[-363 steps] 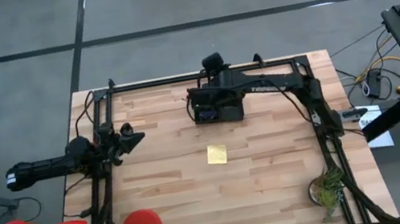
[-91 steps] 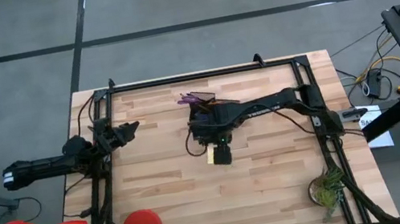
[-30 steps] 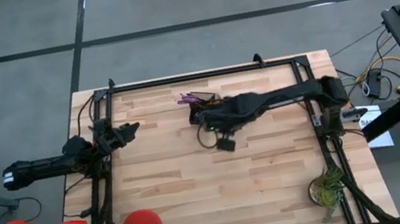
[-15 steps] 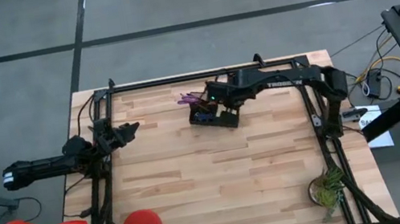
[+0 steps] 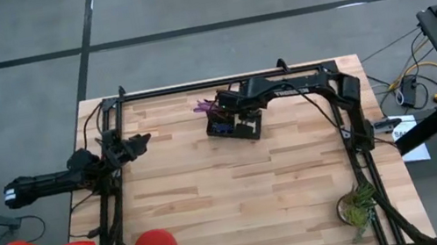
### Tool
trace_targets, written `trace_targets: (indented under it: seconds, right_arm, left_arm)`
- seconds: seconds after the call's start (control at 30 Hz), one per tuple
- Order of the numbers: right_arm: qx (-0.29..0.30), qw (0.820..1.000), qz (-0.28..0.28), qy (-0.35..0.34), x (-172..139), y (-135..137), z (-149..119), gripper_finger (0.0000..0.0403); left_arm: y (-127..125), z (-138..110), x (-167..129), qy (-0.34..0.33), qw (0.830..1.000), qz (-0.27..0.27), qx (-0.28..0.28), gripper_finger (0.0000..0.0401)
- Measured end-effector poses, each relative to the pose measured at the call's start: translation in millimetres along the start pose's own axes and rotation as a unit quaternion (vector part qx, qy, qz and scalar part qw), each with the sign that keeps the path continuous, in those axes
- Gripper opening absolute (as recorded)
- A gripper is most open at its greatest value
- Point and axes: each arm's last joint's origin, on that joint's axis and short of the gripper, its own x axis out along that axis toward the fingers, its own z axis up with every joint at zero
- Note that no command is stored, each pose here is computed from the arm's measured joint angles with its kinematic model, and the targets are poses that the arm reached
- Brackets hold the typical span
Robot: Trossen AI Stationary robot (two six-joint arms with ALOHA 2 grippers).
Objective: Pick and place office supplies into organizer
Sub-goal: Put the yellow sticky note into the desk organizer, then return to Home Position
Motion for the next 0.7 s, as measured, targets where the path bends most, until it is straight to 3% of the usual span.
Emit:
trace_targets:
  seconds: [0.33,0.7]
  right_arm:
    - [0.015,1.000,-0.015,0.018,1.0,-1.2,-3.3,0.0024]
    - [0.019,0.999,-0.006,0.029,-3.2,-0.6,-5.4,0.0143]
  left_arm:
    - [-0.6,0.5,-0.4,-0.002,1.000,-0.003,-0.001,0.0000]
    - [-0.7,0.6,-0.4,-0.002,1.000,-0.003,0.000,0.0000]
